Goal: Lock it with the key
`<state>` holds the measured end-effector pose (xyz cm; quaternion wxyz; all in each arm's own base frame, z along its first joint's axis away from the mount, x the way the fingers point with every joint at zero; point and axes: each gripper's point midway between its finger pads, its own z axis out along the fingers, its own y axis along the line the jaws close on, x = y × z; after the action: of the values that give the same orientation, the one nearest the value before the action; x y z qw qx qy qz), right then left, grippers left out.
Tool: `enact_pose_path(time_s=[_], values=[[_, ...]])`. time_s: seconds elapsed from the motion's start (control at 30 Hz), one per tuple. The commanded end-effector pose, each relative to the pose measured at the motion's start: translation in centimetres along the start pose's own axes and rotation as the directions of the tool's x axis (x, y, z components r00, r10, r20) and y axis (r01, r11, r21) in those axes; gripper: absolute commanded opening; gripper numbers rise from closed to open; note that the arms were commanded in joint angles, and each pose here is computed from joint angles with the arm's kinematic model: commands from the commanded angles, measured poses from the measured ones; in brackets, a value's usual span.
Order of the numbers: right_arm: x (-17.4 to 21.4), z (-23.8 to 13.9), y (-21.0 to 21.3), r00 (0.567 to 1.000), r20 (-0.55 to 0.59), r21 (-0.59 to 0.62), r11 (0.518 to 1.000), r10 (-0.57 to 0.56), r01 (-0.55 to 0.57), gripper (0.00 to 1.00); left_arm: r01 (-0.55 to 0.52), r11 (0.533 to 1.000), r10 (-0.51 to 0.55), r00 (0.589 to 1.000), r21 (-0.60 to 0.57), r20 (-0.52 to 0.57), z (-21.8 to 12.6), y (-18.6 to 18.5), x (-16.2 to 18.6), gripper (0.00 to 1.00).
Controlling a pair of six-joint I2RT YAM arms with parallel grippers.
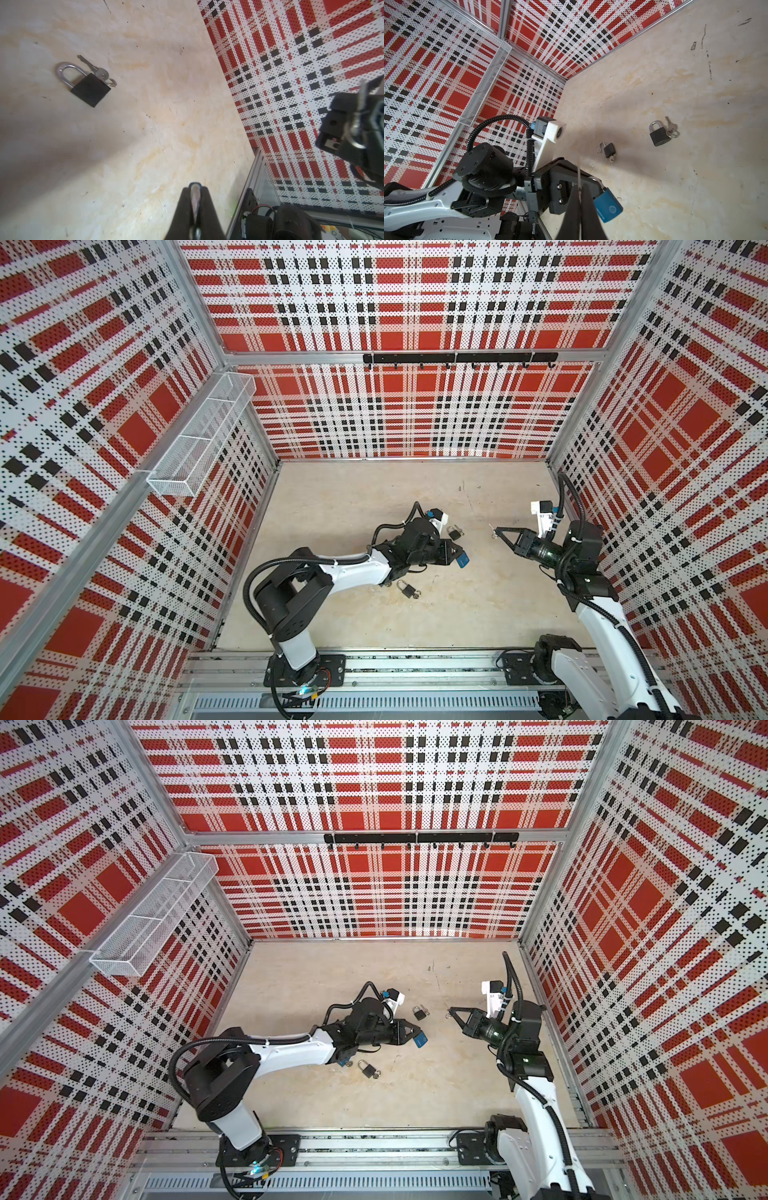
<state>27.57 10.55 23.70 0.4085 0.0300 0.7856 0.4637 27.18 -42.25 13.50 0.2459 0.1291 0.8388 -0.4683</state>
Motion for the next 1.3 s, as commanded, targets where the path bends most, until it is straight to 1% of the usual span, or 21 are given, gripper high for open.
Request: enact_pose_path(time_s=[0.0,0.13,0.27,0.4,0.53,0.87,0.9,0.93,1.0,1.13,1.27], values=[[-0.9,-0.3,0.2,0.998,0.036,0.005,0.998,-0.06,0.06,0.0,-0.009,1.0,0.009,1.0,0.019,-0.003,2.0,-0.7,0.0,0.0],[-1.3,-0.2,0.2,0.997,0.052,-0.004,0.999,-0.054,0.055,0.0,0.005,1.0,-0.004,0.999,0.006,-0.042,4.1,0.1,1.2,0.0],[-1.4,0.0,0.6,0.997,0.052,-0.043,0.997,-0.063,0.065,0.0,0.008,1.0,-0.009,0.998,-0.018,-0.064,5.6,0.8,1.9,0.0],[-1.7,0.2,0.6,0.996,0.057,-0.046,0.996,-0.068,0.07,0.0,0.005,0.998,-0.009,0.997,-0.055,-0.078,6.7,1.6,2.7,0.0],[-1.8,0.2,0.7,0.996,0.057,-0.053,0.996,-0.069,0.072,0.0,-0.003,0.996,-0.005,0.996,-0.087,-0.088,7.4,2.2,3.2,0.0],[-1.6,0.4,0.3,0.997,0.052,-0.045,0.997,-0.061,0.063,0.0,-0.009,0.99,-0.006,0.995,-0.142,-0.102,7.9,3.2,3.3,0.0],[-1.6,0.4,0.3,0.997,0.05,-0.048,0.997,-0.059,0.062,0.0,-0.013,0.989,-0.003,0.995,-0.148,-0.103,7.9,3.3,3.3,0.03],[-1.6,0.4,0.3,0.997,0.048,-0.05,0.997,-0.057,0.059,0.0,-0.016,0.988,0.0,0.995,-0.155,-0.103,7.8,3.3,3.3,0.07],[-1.5,0.5,0.3,0.997,0.046,-0.055,0.997,-0.056,0.059,0.0,-0.021,0.986,0.005,0.995,-0.165,-0.1,7.8,3.5,3.1,0.1],[-1.5,0.4,0.1,0.997,0.048,-0.04,0.998,-0.056,0.057,0.0,-0.031,0.981,0.013,0.995,-0.191,-0.094,7.6,3.7,2.9,0.25],[-1.1,0.4,-0.7,0.998,0.044,-0.008,0.999,-0.045,0.045,0.0,-0.051,0.974,0.032,0.996,-0.221,-0.089,7.0,4.0,2.4,0.33]])
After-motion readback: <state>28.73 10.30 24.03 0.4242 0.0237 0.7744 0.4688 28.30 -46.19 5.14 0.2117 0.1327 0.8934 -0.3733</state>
